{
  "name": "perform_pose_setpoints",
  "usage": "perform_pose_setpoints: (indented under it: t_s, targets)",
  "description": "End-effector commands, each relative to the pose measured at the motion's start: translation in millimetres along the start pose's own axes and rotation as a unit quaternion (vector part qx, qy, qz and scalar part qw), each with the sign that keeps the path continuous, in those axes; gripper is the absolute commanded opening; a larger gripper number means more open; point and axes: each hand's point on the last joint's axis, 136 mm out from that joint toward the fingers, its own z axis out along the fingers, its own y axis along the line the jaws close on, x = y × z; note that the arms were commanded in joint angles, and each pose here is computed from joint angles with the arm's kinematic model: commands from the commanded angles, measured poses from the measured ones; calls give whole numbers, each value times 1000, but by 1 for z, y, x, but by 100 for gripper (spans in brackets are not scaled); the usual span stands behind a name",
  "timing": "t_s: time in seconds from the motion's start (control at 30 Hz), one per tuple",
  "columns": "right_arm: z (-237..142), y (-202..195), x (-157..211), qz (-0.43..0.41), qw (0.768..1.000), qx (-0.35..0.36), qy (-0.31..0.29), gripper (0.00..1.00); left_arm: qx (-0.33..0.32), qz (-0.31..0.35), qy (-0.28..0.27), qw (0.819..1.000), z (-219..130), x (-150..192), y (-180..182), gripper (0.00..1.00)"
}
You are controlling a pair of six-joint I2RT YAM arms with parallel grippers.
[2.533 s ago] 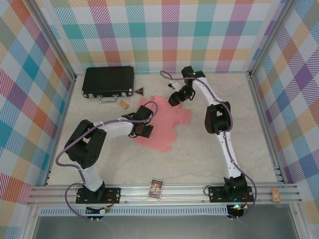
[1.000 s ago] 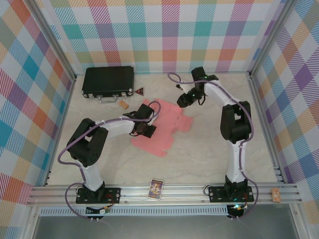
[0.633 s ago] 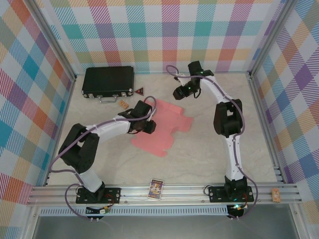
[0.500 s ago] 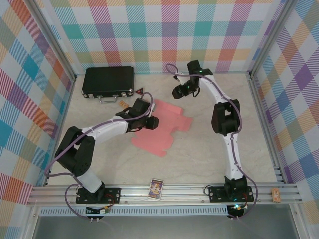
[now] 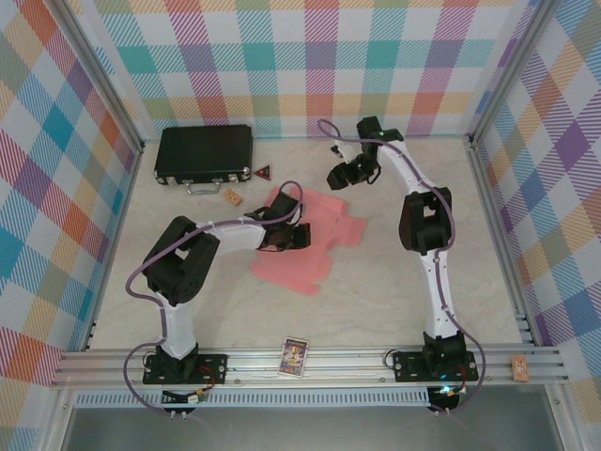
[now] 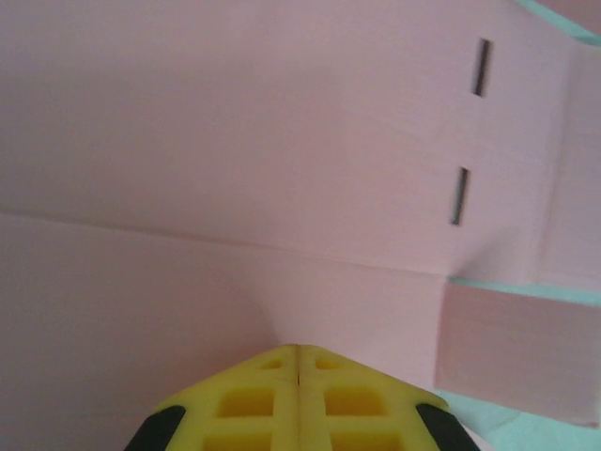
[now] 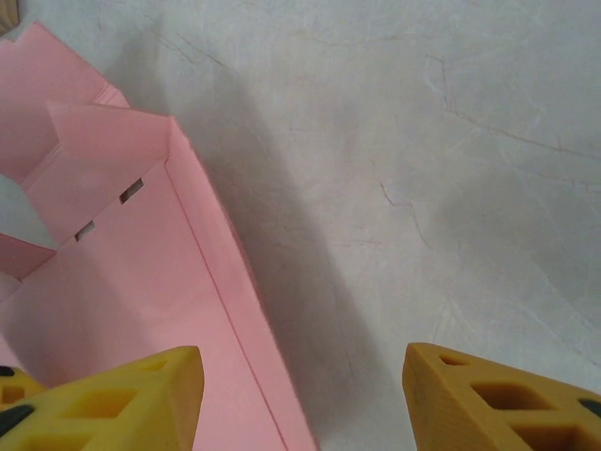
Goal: Fold the paper box
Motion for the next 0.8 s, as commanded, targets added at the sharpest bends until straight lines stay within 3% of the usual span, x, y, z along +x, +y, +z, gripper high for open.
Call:
perform_pose_setpoints:
  t_s: [0.0, 0.3, 0.5, 0.77]
  targets:
    - [3, -4, 17, 10, 1000, -13, 26, 59, 18, 27, 59, 998, 12, 32, -9, 0]
    - [1, 1, 32, -1, 998, -50, 39, 60, 40, 52, 108, 992, 15, 67, -14, 0]
    - [5, 18, 36, -12, 994, -100, 46, 62, 47, 63, 123, 989, 15, 73, -18, 0]
    - [21, 23, 49, -23, 991, -99, 83, 60, 53, 70, 130, 988, 16, 74, -21, 0]
